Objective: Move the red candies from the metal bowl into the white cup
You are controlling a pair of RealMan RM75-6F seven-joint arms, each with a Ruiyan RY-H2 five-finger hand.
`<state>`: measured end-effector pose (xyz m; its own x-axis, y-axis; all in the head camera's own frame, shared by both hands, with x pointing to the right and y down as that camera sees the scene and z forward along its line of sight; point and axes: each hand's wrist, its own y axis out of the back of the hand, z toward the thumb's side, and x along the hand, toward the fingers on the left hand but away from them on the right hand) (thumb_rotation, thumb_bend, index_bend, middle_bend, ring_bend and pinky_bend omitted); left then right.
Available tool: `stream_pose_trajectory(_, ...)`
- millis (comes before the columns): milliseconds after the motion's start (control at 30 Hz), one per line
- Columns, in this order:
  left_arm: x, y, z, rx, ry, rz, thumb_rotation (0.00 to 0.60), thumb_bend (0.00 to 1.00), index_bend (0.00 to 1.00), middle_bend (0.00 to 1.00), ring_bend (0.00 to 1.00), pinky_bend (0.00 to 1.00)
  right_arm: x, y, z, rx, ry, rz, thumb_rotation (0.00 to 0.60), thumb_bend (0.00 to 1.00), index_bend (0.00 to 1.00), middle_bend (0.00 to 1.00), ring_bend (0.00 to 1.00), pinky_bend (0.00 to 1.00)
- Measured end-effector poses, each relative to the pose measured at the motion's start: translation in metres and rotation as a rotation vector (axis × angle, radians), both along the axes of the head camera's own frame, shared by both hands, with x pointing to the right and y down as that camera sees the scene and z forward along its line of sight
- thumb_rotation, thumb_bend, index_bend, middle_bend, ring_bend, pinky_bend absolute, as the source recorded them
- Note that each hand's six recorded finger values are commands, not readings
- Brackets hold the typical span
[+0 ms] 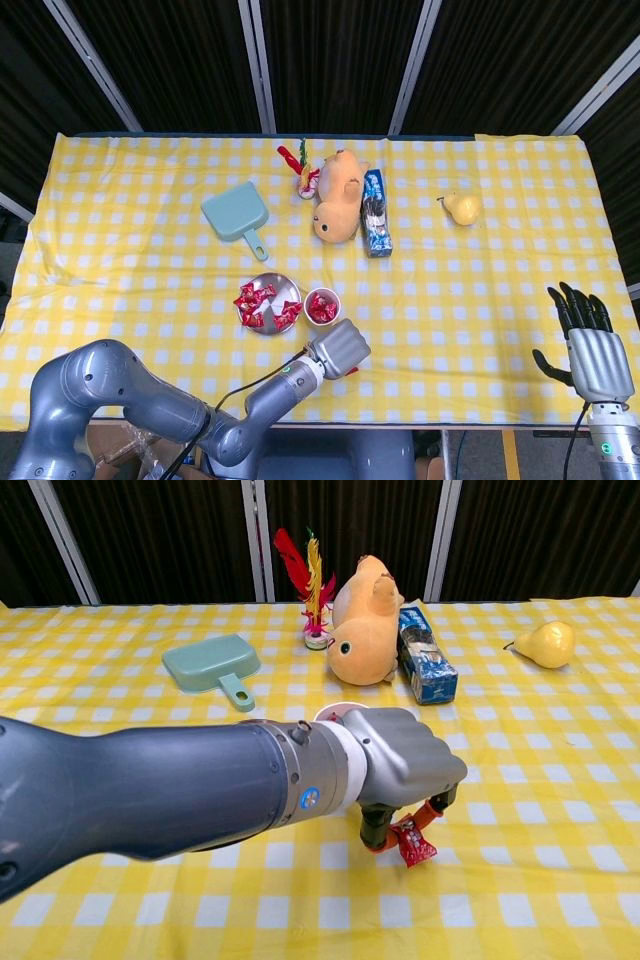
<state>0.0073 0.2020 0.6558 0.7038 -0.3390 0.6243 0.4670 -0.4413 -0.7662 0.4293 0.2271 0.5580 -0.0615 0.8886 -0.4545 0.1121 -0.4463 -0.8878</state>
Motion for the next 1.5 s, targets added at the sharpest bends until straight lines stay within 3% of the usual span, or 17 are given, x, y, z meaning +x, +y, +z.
stream_pose_trajectory(367, -0.001, -0.017, -0.014, 0.029, 0.043, -0.047, 0.600, 0.41, 0.50, 0.97, 1.00, 1.00, 0.001, 0.000, 0.000, 0.001, -0.002, 0.004, 0.600, 0.34, 0.00, 0.00, 0.00, 0.00)
stream_pose_trajectory(567, -0.009, -0.048, -0.029, 0.079, 0.073, -0.133, 0.600, 0.41, 0.49, 0.97, 1.00, 1.00, 0.001, 0.000, 0.000, 0.000, -0.003, 0.003, 0.600, 0.34, 0.00, 0.00, 0.00, 0.00)
stream_pose_trajectory(800, -0.042, -0.083, -0.032, 0.114, 0.040, -0.245, 0.600, 0.41, 0.49, 0.97, 1.00, 1.00, 0.000, 0.000, 0.000, 0.000, -0.002, 0.001, 0.600, 0.34, 0.00, 0.00, 0.00, 0.00)
stream_pose_trajectory(1000, -0.059, -0.088, -0.019, 0.096, 0.002, -0.281, 0.600, 0.40, 0.49, 0.97, 1.00, 1.00, -0.001, 0.001, 0.000, 0.000, 0.001, -0.004, 0.600, 0.34, 0.00, 0.00, 0.00, 0.00)
stream_pose_trajectory(1200, -0.057, -0.086, -0.007, 0.089, 0.001, -0.296, 0.600, 0.28, 0.43, 0.95, 1.00, 1.00, 0.000, 0.000, 0.000, -0.001, -0.001, 0.000, 0.600, 0.34, 0.00, 0.00, 0.00, 0.00)
stream_pose_trajectory(1500, -0.061, -0.091, -0.011, 0.098, 0.036, -0.341, 0.600, 0.25, 0.34, 0.94, 0.99, 1.00, 0.000, 0.000, -0.001, 0.002, -0.001, -0.001, 0.600, 0.34, 0.00, 0.00, 0.00, 0.00)
